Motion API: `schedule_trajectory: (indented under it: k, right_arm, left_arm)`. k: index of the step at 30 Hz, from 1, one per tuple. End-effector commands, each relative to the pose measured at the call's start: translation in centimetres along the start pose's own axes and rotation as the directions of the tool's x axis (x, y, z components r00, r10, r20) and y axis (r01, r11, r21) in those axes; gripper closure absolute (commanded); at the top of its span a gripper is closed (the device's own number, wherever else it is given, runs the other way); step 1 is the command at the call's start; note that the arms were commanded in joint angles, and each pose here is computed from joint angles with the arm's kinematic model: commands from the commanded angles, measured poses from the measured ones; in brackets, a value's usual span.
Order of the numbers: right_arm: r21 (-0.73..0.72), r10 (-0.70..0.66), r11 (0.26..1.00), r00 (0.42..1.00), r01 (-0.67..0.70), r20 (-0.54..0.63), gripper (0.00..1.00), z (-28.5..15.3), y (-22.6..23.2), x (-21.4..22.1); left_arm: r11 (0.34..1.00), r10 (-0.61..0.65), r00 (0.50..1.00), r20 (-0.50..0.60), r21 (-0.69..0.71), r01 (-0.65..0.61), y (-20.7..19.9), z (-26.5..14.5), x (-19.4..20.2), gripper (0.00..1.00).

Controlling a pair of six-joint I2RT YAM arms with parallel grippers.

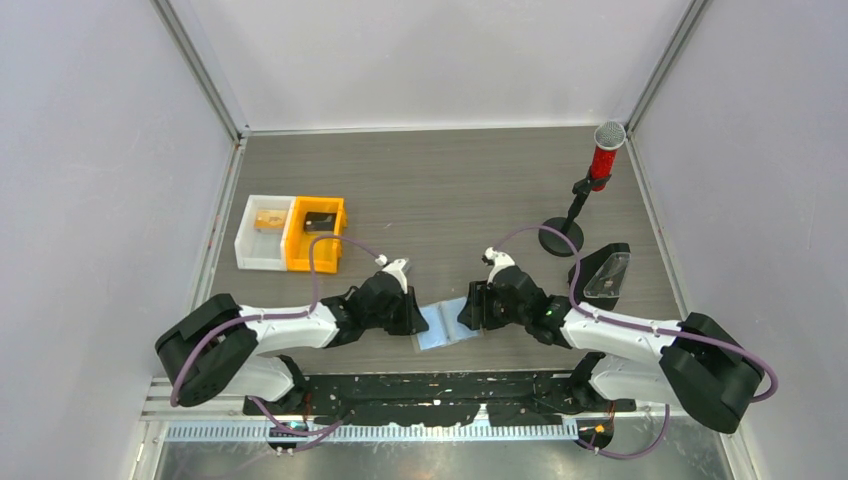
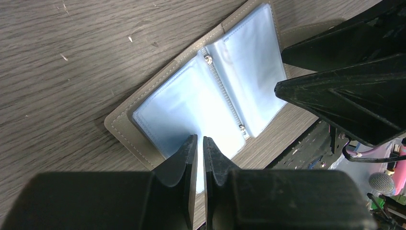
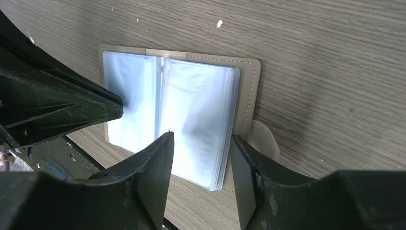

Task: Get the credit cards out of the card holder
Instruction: Remove the credit card from the card holder.

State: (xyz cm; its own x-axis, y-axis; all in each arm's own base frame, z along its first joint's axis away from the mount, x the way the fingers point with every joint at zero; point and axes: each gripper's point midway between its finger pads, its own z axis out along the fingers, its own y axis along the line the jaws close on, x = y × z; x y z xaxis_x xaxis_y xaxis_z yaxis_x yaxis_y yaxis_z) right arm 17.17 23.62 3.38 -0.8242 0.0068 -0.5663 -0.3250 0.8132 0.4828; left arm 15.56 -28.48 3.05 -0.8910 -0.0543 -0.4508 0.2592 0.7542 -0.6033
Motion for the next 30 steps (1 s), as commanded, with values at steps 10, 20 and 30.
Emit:
schedule_trajectory:
  k: [10, 20, 30]
  right_arm:
    - [-0.095, -0.01, 0.995, 0.999, 0.014, 0.048, 0.51, -1.0, 2.3, -1.6]
    - [-0.18, -0.012, 0.984, 0.999, 0.018, 0.032, 0.56, -1.3, 4.1, -1.7]
    - [-0.237, -0.011, 0.971, 0.999, 0.021, 0.046, 0.55, -1.7, 5.3, -2.1]
  left_arm:
    - [1.0, 0.004, 1.0, 0.012, 0.016, -0.004, -0.1, 0.4, 0.0, 0.88]
    - [1.0, 0.007, 1.0, 0.019, 0.022, -0.007, -0.3, 0.2, -0.2, 0.88]
    - [1.0, 0.009, 1.0, 0.018, 0.03, -0.009, -0.6, 0.1, -0.3, 0.88]
